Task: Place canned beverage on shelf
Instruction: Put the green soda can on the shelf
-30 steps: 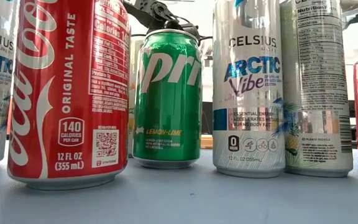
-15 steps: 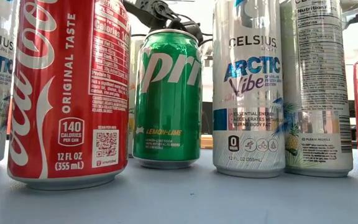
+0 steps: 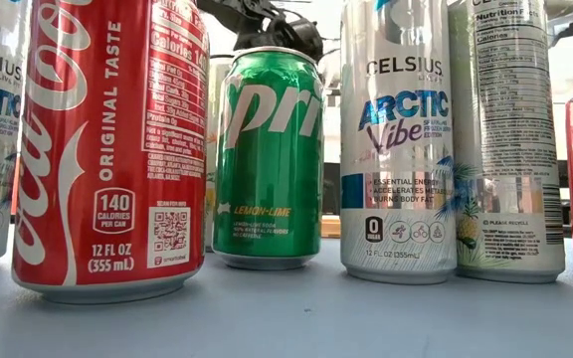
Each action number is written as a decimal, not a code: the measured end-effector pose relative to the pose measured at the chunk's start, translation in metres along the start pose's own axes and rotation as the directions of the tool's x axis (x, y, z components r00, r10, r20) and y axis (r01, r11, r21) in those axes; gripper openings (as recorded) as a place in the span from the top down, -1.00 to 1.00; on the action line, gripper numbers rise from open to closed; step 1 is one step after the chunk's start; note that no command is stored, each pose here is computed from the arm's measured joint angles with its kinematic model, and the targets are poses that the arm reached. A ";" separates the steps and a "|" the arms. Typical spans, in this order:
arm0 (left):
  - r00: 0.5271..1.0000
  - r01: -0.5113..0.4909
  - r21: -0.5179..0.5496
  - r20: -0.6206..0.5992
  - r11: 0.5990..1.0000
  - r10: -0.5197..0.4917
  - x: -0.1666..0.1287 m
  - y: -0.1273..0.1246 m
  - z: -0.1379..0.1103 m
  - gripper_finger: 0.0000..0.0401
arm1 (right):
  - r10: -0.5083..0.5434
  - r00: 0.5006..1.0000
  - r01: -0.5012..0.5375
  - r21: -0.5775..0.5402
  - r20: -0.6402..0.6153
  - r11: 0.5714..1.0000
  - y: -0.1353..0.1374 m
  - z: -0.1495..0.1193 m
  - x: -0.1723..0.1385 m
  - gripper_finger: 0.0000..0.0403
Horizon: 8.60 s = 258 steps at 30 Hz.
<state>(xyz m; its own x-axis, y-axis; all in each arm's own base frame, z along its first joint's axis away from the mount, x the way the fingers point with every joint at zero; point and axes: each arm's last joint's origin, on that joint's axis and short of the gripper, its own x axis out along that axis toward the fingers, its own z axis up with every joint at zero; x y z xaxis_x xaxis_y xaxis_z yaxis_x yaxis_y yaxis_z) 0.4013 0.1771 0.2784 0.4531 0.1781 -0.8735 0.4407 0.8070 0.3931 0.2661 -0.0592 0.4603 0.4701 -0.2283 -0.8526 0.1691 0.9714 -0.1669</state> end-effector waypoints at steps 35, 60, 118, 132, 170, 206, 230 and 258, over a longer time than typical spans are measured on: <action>0.989 0.079 -0.427 -0.077 0.901 -0.123 0.021 -0.043 0.027 1.00 | -0.003 1.000 0.003 0.010 0.000 1.000 0.000 0.000 0.000 -0.71; 0.988 -0.032 -0.411 -0.153 0.911 -0.035 0.048 -0.026 0.011 1.00 | -0.004 1.000 0.004 -0.001 -0.001 1.000 0.000 0.000 0.000 -0.71; 0.893 -0.365 -0.610 -0.017 0.703 0.449 -0.200 0.021 0.004 1.00 | -0.216 0.893 0.093 0.309 0.394 0.947 -0.064 -0.062 0.041 -0.27; 0.741 -0.392 -0.769 0.062 0.505 0.669 -0.323 -0.029 -0.026 1.00 | -0.158 0.936 0.005 0.436 0.314 0.900 -0.057 -0.062 0.193 0.87; 0.722 -0.398 -0.767 0.076 0.503 0.687 -0.342 -0.041 -0.033 1.00 | -0.054 0.968 -0.064 0.448 0.244 0.892 -0.055 -0.066 0.312 1.00; 0.722 -0.400 -0.765 0.076 0.505 0.688 -0.342 -0.041 -0.033 1.00 | -0.067 0.949 -0.087 0.457 0.309 0.885 -0.068 -0.066 0.321 1.00; 0.743 -0.412 -0.736 0.070 0.537 0.666 -0.340 -0.043 -0.034 1.00 | -0.086 0.984 -0.009 0.519 0.158 0.855 -0.074 -0.075 0.307 0.47; 0.746 -0.412 -0.735 0.067 0.539 0.662 -0.339 -0.044 -0.035 1.00 | -0.125 0.963 -0.011 0.498 0.238 0.867 -0.081 -0.072 0.324 -0.19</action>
<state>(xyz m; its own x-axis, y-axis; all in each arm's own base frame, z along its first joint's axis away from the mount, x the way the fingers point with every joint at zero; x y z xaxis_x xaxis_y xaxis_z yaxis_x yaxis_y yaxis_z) 0.2015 0.1009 0.5477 0.6821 0.6294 -0.3723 -0.5185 0.7752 0.3607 0.3428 -0.2073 0.1617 0.6380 -0.3571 -0.6822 0.5731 0.8119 0.1110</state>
